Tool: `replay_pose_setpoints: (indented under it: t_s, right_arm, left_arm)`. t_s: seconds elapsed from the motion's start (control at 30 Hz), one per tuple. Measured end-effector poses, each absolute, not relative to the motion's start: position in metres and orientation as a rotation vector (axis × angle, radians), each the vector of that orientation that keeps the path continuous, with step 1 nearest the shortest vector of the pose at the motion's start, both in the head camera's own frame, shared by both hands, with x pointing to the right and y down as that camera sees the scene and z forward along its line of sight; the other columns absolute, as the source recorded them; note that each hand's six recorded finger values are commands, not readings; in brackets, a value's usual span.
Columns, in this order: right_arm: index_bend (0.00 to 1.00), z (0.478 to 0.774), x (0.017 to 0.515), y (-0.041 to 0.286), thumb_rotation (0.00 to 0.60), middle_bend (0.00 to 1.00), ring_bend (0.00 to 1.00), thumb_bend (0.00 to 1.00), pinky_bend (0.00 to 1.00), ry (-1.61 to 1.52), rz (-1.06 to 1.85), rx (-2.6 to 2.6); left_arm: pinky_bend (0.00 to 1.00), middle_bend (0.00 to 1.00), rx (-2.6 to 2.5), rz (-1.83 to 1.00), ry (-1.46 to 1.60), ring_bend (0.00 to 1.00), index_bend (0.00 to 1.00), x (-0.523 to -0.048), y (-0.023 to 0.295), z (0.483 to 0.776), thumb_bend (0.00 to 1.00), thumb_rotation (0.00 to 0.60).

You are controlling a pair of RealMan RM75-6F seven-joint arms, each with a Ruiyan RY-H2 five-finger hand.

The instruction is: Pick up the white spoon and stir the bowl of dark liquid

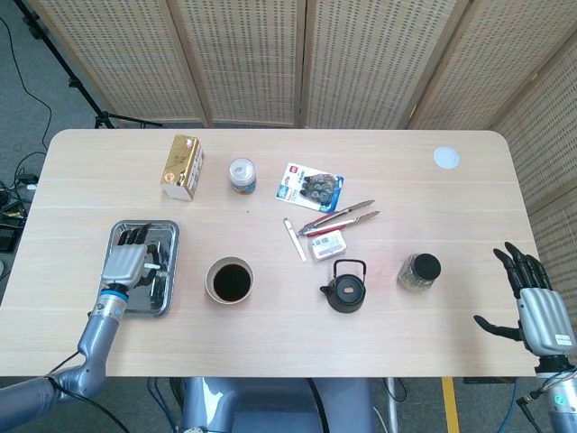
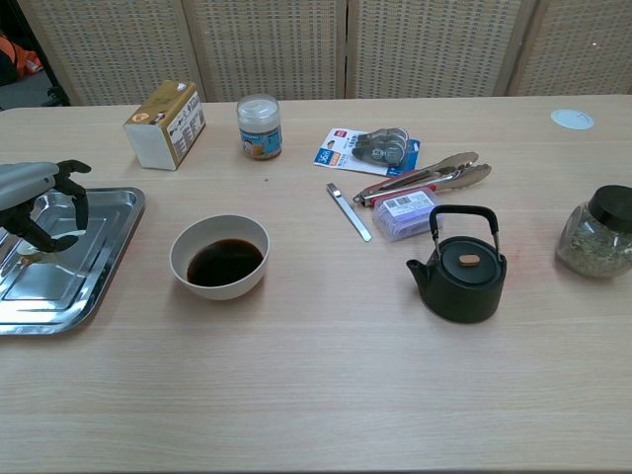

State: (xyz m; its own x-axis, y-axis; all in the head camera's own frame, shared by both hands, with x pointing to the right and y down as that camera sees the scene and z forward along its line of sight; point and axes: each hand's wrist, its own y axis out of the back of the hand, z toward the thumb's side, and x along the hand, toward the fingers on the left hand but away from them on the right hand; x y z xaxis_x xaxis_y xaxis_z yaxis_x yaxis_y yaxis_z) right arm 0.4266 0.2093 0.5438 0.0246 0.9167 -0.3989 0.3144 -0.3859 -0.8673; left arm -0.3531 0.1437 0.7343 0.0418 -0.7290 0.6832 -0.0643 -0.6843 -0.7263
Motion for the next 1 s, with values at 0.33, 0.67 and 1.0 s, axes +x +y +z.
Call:
replay_pose_setpoints:
  t_s: [0.33,0.67,1.0]
  right_arm:
    - [0.0,0.544,0.426,0.209,0.6,0.0,0.0,0.0,0.0,-1.256,1.371,-1.744]
    - [0.0,0.542,0.425,0.209,0.6,0.0,0.0,0.0,0.0,-1.26,1.365,-1.745]
    - [0.0,0.542,0.425,0.208,0.6,0.0,0.0,0.0,0.0,-1.263,1.365,-1.746]
  left_arm:
    - [0.0,0.0,-1.823,-1.625,0.822,0.0,0.57,-0.352,0.139,0.715,0.4,0.6]
    - [0.0,0.0,-1.833,-1.584,0.845,0.0,0.58,-0.349,0.138,0.692,0.4,0.6]
    - [0.0,0.0,-2.029,-1.478,0.986,0.0,0.59,-0.335,0.138,0.669,0.4,0.6]
